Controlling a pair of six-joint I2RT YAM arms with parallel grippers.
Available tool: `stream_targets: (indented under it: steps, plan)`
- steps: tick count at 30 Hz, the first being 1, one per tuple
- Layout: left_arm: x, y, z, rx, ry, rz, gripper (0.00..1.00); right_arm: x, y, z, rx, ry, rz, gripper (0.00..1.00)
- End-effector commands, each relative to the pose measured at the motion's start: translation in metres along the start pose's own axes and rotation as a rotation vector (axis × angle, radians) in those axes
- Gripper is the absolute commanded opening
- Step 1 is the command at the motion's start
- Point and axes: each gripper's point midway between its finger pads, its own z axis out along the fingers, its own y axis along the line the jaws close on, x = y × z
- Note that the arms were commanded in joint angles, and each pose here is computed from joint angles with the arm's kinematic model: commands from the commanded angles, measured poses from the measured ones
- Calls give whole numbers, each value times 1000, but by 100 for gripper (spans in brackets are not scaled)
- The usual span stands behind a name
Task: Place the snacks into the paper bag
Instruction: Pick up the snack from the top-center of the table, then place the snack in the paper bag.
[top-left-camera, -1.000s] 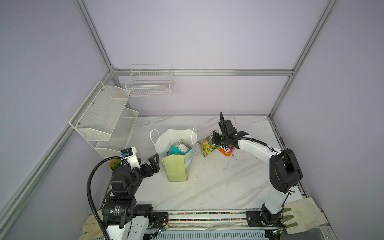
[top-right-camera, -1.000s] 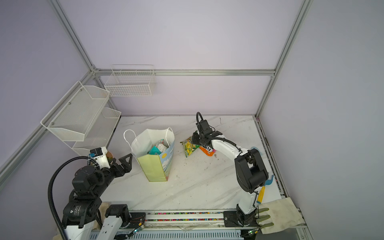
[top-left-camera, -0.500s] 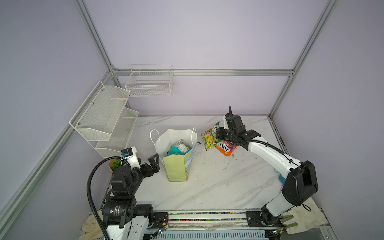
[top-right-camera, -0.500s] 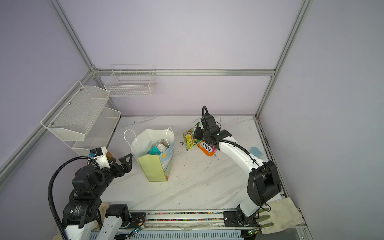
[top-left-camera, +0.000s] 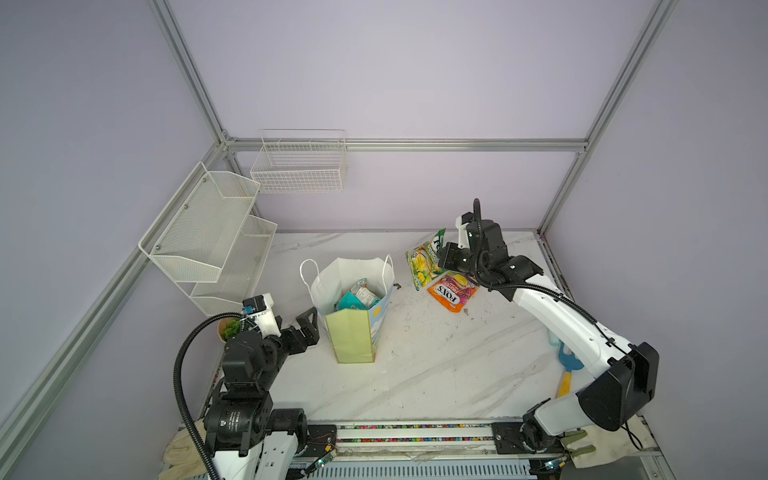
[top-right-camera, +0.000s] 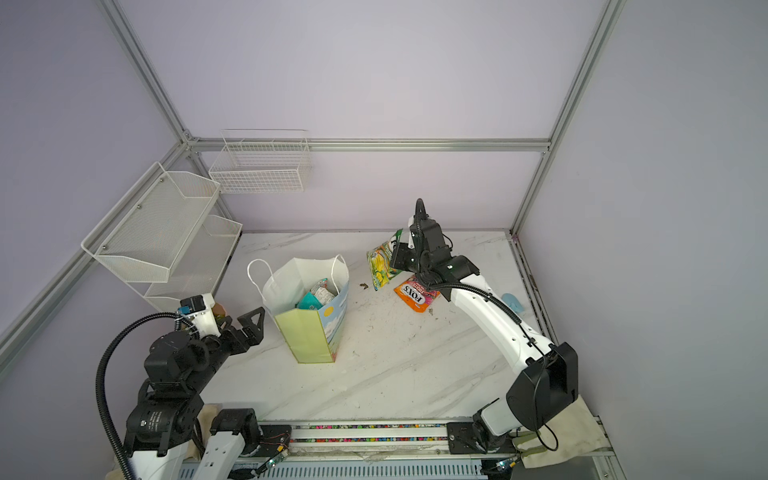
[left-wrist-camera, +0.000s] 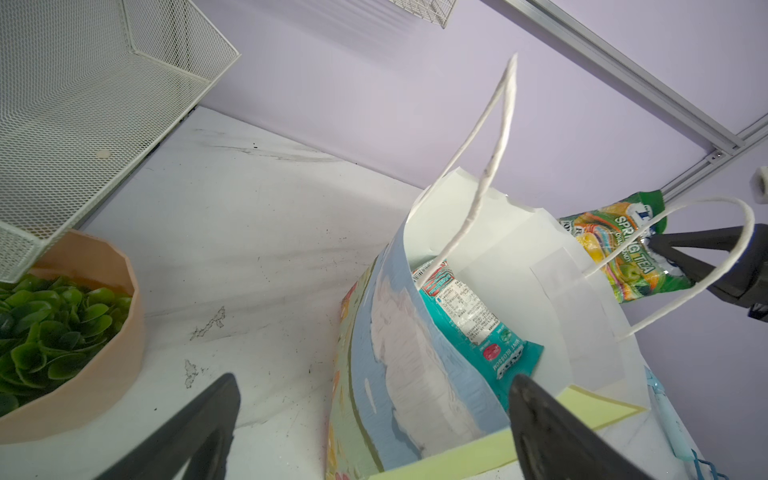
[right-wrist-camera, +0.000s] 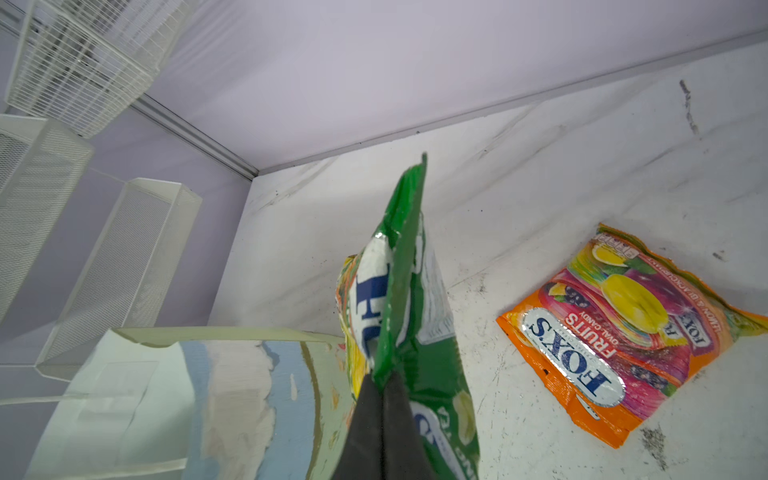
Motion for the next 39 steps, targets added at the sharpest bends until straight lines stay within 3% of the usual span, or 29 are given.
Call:
stream_targets:
  steps: [1,13,39]
  plan:
    - [8,3,9,1,12,-3,100,-26,27,-29,-59,-81,-10,0]
    - [9,4,10,1,16,-2,100,-49,68,-68,-141,-148,-52,0]
    - [8,3,9,1,11,-2,100,-49,150,-94,-298,-179,-164,0]
